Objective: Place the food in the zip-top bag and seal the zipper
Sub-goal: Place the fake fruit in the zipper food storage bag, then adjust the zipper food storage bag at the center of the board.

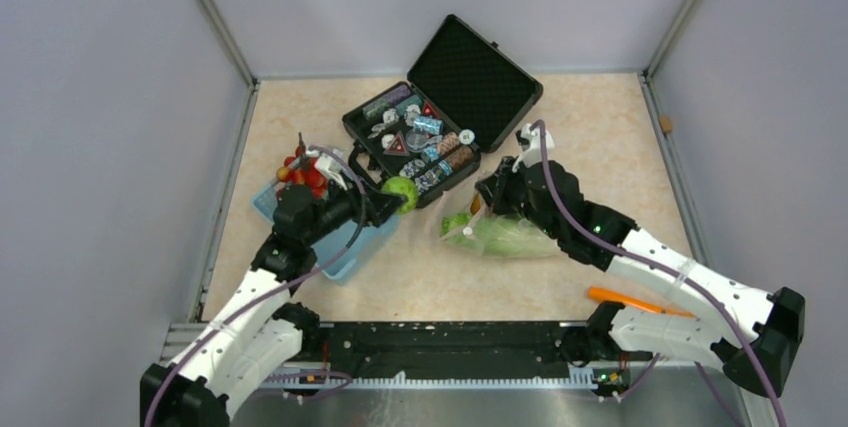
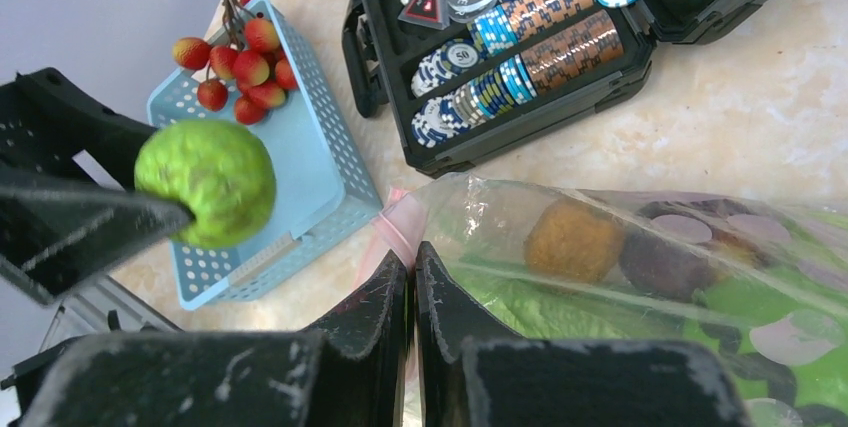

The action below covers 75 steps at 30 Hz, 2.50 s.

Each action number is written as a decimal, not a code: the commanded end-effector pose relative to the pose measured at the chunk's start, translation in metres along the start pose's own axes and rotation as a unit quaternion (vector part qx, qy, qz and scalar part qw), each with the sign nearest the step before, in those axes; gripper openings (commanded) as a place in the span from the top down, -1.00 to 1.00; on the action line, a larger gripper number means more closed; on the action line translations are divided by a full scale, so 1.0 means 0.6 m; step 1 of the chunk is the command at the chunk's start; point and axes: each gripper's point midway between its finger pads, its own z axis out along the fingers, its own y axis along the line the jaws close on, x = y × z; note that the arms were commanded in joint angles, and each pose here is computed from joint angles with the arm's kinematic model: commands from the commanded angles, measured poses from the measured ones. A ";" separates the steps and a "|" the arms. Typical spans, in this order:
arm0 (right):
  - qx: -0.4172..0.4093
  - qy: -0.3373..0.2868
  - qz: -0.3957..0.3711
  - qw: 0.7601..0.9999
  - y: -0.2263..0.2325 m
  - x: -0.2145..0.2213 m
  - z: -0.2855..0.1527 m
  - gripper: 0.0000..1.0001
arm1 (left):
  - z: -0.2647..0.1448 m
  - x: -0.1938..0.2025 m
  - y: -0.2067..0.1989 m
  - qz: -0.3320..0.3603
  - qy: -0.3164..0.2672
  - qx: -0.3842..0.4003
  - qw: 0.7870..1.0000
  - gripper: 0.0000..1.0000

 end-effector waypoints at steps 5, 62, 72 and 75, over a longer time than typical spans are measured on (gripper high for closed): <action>-0.036 -0.031 0.025 0.999 0.031 -0.033 0.001 0.91 | 0.049 0.027 -0.122 0.037 0.011 0.100 0.994 0.10; -0.125 -0.110 -0.042 0.985 0.087 -0.143 -0.098 0.89 | 0.034 -0.035 -0.134 0.112 -0.053 -0.001 0.992 -0.90; -0.170 -0.071 -0.109 0.977 0.114 -0.132 -0.113 0.90 | 0.035 0.006 -0.145 0.199 0.036 0.038 0.979 -0.84; -0.161 -0.069 -0.104 0.979 0.108 -0.127 -0.108 0.89 | 0.030 -0.006 -0.171 0.203 0.030 0.069 0.976 -0.80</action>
